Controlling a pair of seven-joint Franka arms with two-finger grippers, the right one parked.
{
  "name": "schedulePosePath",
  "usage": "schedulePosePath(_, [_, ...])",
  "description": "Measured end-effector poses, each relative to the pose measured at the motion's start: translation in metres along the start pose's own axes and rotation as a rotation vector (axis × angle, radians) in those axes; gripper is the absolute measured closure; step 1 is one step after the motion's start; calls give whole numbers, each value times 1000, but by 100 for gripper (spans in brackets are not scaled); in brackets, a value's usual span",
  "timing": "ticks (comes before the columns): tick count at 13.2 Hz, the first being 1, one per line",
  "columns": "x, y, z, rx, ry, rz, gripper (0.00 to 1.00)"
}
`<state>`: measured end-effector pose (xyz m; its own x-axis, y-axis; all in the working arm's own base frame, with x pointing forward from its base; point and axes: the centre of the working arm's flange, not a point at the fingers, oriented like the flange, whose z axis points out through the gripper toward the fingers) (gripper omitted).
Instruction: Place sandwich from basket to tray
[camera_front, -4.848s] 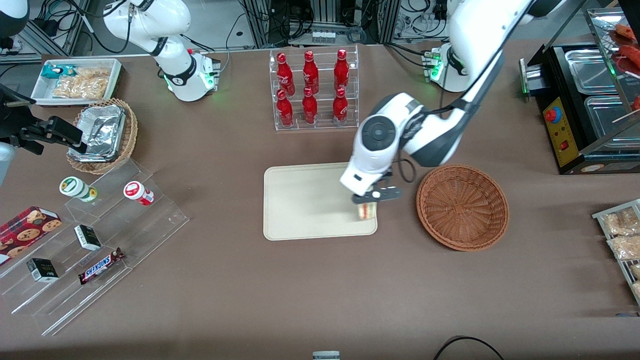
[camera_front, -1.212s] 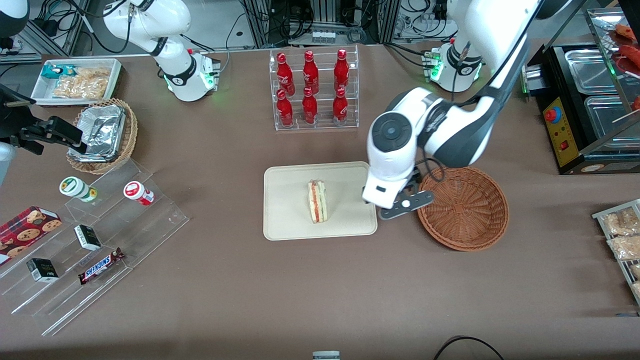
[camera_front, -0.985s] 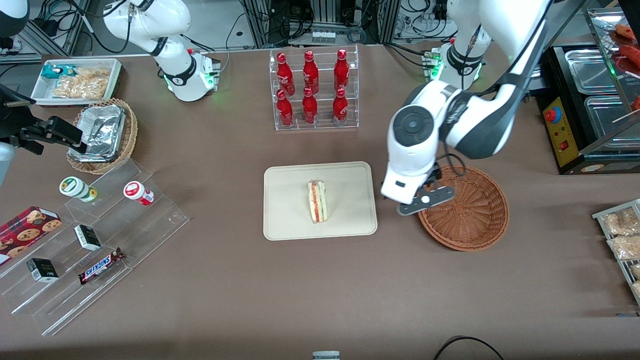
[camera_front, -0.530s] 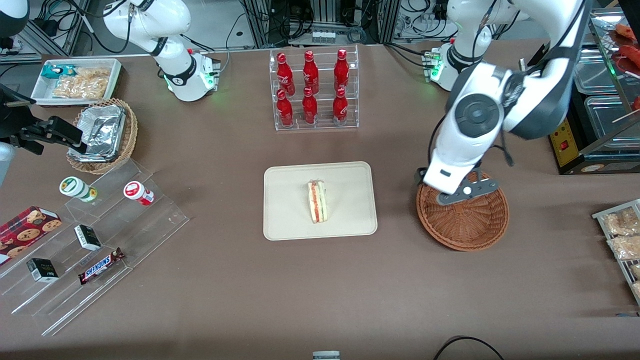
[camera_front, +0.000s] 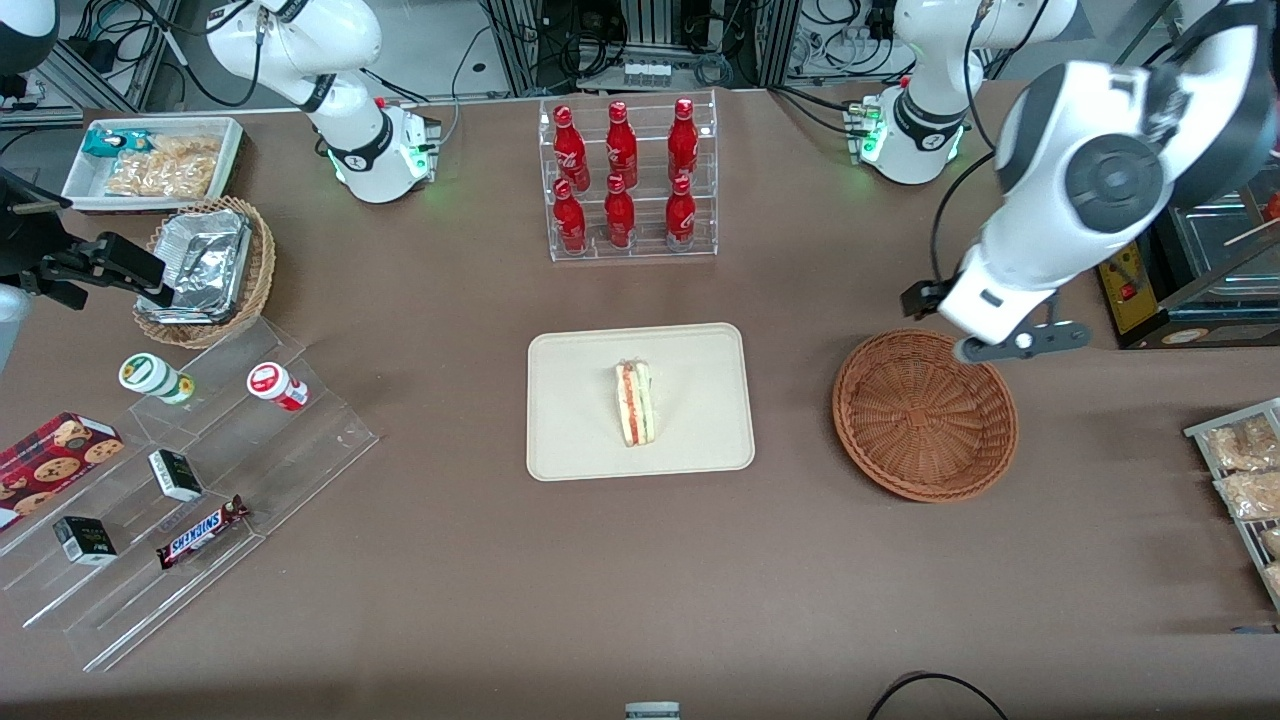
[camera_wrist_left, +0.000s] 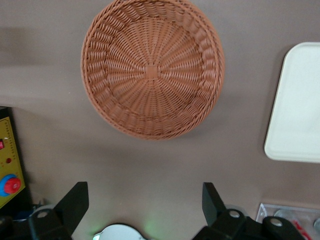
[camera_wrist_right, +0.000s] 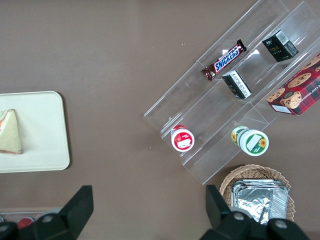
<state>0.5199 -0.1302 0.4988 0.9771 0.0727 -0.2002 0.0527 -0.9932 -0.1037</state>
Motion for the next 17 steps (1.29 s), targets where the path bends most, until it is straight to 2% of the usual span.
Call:
schedulePosePath(2, [-7,-21,-13,-5,-13,43,0])
schedulePosePath(6, [-11,-69,-42,-26,-11,116,0])
schedulePosePath(9, [-8,-104,-57,-46,19,144,0])
schedulePosePath(13, [-9,-110,-84,-52,77,146,0])
schedulePosePath(17, [-6,-114,-88,-96,98,134,0])
